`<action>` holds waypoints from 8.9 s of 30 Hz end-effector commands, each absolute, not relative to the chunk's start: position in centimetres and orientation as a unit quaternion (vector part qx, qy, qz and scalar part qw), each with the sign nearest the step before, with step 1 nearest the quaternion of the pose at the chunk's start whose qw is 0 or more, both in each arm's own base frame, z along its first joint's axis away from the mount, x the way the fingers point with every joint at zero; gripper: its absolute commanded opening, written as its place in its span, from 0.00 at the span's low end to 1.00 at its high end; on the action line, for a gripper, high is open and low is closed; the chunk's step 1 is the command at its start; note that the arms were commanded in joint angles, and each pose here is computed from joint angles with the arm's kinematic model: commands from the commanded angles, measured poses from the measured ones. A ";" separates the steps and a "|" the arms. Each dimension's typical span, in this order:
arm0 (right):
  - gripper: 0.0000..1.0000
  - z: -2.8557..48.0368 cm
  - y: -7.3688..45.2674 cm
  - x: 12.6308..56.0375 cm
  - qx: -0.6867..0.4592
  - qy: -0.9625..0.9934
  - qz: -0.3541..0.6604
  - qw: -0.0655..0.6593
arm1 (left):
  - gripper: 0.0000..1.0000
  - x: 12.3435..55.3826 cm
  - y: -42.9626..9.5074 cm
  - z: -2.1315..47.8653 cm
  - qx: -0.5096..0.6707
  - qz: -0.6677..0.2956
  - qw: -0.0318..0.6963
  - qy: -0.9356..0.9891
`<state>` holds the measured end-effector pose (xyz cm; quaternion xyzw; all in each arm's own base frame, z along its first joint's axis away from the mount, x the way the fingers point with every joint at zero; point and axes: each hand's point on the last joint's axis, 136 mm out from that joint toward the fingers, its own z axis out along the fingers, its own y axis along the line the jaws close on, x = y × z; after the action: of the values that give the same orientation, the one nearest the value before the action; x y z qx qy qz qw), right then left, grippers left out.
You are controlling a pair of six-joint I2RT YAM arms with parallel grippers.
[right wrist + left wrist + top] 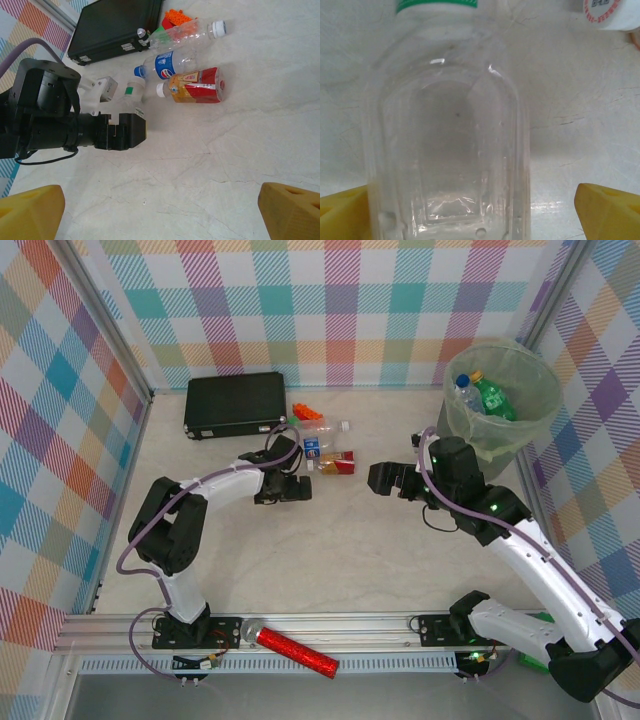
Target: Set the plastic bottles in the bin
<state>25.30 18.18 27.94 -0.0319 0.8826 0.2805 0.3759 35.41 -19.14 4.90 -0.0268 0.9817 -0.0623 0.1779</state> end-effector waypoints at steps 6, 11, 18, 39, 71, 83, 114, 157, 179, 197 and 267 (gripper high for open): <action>0.99 28.5 18.6 25.3 -0.030 0.875 0.294 0.384 | 0.94 35.6 -18.8 5.6 -0.022 -0.038 0.183 0.982; 0.99 28.7 18.6 25.1 -0.031 0.873 0.298 0.385 | 0.90 35.7 -18.5 4.7 -0.002 -0.019 0.181 0.983; 0.99 28.8 18.7 25.0 -0.032 0.872 0.302 0.384 | 0.79 35.4 -18.6 4.1 0.019 -0.004 0.187 0.982; 0.99 28.8 19.2 25.4 -0.029 0.871 0.309 0.380 | 0.52 35.0 -19.1 6.0 0.034 -0.019 0.255 0.966; 0.66 33.6 28.9 28.5 -0.092 0.845 0.464 0.250 | 0.53 23.8 -28.6 24.6 0.237 -0.246 0.451 0.824; 0.61 32.4 29.3 28.1 -0.101 0.850 0.466 0.224 | 0.53 23.3 -29.6 24.9 0.250 -0.259 0.447 0.819; 0.38 35.7 24.4 29.3 -0.074 0.865 0.376 0.324 | 1.00 23.2 -28.6 27.2 0.222 -0.254 0.465 0.819; 0.34 46.8 -11.9 42.3 0.203 0.769 -0.217 0.566 | 1.00 19.3 -23.8 26.2 0.159 -0.331 0.468 0.804; 0.41 45.0 -15.0 48.2 0.244 0.769 -0.198 0.557 | 1.00 19.5 -23.2 26.0 0.148 -0.318 0.465 0.813; 0.99 44.5 -13.7 46.8 0.235 0.784 -0.168 0.550 | 1.00 19.1 -22.7 25.3 0.147 -0.314 0.459 0.818; 0.99 11.5 29.5 45.5 -0.219 0.938 0.155 0.219 | 1.00 24.5 -11.0 23.0 -0.159 -0.112 0.436 0.879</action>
<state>46.21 29.25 11.62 -0.1921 0.9378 0.1568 0.2429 25.17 -12.21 23.80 -0.1626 0.8729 -0.1357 0.4395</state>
